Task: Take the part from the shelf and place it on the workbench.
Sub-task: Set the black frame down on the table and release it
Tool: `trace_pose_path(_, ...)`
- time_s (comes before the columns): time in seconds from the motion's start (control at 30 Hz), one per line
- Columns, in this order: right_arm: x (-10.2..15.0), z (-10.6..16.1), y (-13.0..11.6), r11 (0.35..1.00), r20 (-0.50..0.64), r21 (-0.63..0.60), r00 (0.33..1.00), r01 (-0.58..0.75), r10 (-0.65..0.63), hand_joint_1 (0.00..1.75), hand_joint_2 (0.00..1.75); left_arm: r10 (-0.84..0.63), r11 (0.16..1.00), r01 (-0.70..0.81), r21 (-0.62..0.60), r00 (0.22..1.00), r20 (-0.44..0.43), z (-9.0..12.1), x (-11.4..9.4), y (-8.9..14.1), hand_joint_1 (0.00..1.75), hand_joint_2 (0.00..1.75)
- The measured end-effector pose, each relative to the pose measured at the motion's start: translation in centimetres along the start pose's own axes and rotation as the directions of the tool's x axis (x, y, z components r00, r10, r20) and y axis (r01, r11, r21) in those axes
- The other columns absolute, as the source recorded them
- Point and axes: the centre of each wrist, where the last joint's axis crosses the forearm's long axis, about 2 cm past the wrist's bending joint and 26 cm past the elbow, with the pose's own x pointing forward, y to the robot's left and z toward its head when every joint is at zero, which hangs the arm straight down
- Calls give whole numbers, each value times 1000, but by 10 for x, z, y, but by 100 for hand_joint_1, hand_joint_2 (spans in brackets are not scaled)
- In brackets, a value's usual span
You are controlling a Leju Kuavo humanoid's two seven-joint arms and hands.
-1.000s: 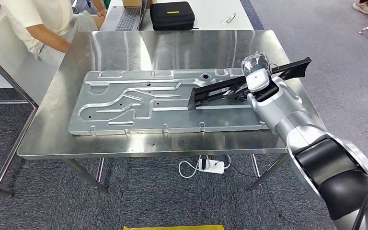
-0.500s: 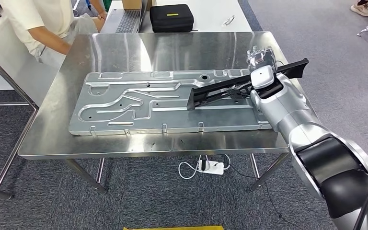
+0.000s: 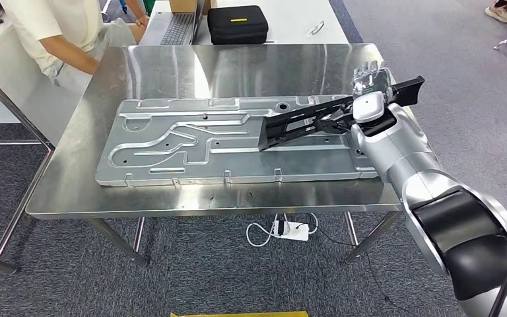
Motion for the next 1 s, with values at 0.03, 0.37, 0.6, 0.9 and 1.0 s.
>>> trace_pose_path(0.03,-3,-1,2,1000,-15,3,1000,4,-4,0,0,2,1000,-2,3,1000,0,0,0,0,0,0)
trace_pose_path(0.37,-14,-4,13,999,-64,36,998,25,-22,0,0,7,1000,-7,19,1000,9,2,5,0,0,0)
trace_pose_path(0.6,-16,-4,24,999,-143,11,989,41,-39,0,0,14,1000,-14,26,1000,10,3,5,-1,0,0)
trace_pose_path(0.9,-58,-14,17,987,-306,-95,940,127,-150,0,0,-9,998,10,64,1000,-7,3,0,-1,0,0)
trace_pose_path(1.0,-68,-16,11,983,-324,-108,930,149,-176,0,0,-21,998,21,66,1000,-7,2,0,-1,0,0)
